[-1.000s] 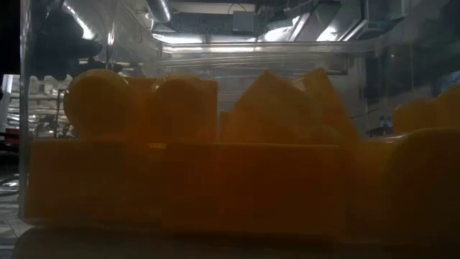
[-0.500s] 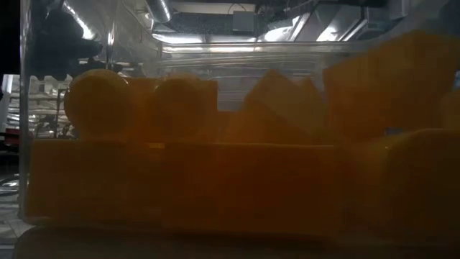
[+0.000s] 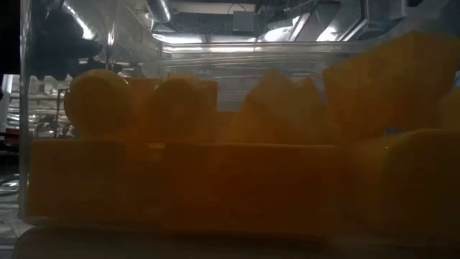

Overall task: Sort blocks
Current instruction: Put the blue game piece into the top transparent bin

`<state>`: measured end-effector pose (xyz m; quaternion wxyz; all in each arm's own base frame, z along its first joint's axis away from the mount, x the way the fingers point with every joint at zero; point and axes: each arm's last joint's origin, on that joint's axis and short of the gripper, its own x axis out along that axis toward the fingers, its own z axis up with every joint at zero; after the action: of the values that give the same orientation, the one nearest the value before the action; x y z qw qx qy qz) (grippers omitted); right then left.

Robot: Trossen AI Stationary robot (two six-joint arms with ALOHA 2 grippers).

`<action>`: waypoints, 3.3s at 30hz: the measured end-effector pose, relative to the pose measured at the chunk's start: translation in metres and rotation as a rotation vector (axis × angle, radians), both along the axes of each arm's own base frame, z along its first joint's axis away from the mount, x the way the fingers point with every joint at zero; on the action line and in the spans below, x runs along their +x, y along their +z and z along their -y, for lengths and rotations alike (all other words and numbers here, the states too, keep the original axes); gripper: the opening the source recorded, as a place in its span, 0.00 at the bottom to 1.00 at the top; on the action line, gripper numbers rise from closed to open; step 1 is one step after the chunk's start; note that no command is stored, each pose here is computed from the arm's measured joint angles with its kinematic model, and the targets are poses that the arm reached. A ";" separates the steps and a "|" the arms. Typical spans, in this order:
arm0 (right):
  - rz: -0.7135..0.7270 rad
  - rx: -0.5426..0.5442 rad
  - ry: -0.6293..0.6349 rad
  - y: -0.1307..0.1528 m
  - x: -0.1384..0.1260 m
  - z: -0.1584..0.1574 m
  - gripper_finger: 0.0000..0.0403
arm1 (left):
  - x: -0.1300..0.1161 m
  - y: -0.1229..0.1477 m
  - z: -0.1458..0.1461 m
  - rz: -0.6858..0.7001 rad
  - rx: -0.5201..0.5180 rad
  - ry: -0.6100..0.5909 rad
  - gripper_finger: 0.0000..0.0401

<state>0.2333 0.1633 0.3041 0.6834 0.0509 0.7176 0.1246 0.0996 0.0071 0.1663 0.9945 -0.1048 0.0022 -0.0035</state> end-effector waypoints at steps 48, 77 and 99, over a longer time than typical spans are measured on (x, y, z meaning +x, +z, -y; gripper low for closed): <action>-0.291 -0.136 0.266 -0.118 -0.055 0.008 0.56 | 0.000 0.000 0.000 0.000 0.000 0.000 0.55; -0.318 -0.062 0.209 -0.166 -0.073 0.020 0.56 | 0.000 0.000 0.000 0.001 0.000 0.000 0.55; -0.270 0.207 0.114 -0.167 -0.055 0.013 0.37 | 0.000 0.000 0.000 0.002 0.000 -0.001 0.55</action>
<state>0.1785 0.1505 0.1367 0.5635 0.0964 0.7880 0.2285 0.0996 0.0071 0.1664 0.9945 -0.1046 0.0015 -0.0039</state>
